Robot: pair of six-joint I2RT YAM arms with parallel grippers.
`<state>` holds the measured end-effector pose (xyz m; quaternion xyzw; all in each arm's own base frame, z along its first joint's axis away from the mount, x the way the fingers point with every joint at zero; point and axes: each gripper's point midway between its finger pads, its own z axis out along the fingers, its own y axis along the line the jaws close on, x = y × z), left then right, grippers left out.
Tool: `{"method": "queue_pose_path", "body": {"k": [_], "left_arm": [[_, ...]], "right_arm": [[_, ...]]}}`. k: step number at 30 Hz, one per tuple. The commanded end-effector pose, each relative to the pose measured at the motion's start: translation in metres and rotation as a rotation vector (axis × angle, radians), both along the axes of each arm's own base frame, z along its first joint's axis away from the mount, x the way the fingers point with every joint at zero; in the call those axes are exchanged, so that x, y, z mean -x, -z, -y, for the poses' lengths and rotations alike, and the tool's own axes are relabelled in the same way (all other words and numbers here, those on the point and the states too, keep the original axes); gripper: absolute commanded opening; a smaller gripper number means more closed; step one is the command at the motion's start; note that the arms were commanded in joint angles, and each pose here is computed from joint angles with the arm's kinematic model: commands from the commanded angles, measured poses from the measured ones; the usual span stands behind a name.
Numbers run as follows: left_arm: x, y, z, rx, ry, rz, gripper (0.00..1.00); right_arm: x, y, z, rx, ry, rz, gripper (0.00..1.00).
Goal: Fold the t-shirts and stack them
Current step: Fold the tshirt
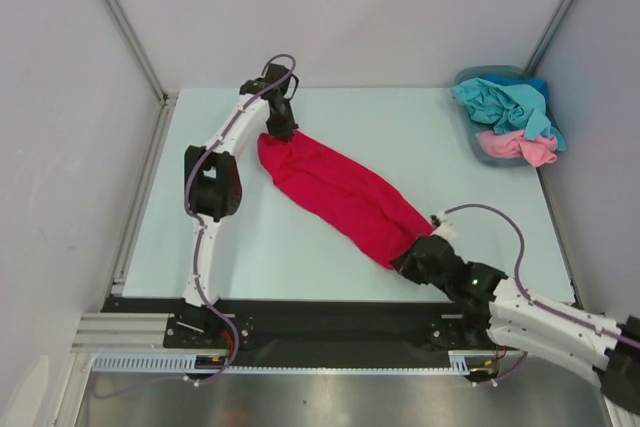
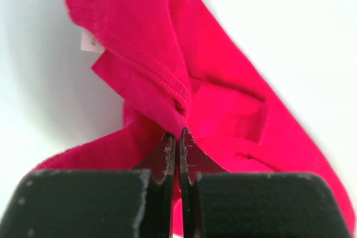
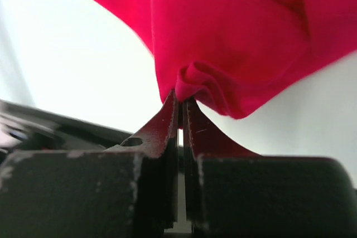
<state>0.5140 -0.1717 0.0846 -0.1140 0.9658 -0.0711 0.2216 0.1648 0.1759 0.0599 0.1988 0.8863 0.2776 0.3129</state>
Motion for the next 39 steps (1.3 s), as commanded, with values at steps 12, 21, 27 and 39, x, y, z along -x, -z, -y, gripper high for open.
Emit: {"method": "queue_pose_path", "body": {"k": [12, 21, 27, 39], "left_arm": [[-0.028, -0.045, 0.085, 0.230, 0.243, 0.179, 0.00], [-0.008, -0.024, 0.082, 0.073, 0.274, 0.144, 0.00], [0.001, -0.021, 0.096, 0.027, 0.312, 0.152, 0.01], [0.005, -0.049, 0.063, -0.136, 0.248, 0.224, 0.54]], "right_arm": [[0.034, 0.007, -0.117, 0.095, -0.283, 0.085, 0.00], [0.055, 0.007, -0.183, 0.040, -0.485, 0.090, 0.00], [0.063, 0.007, -0.206, 0.042, -0.561, 0.098, 0.00], [0.066, 0.007, -0.220, 0.047, -0.616, 0.115, 0.04]]}}
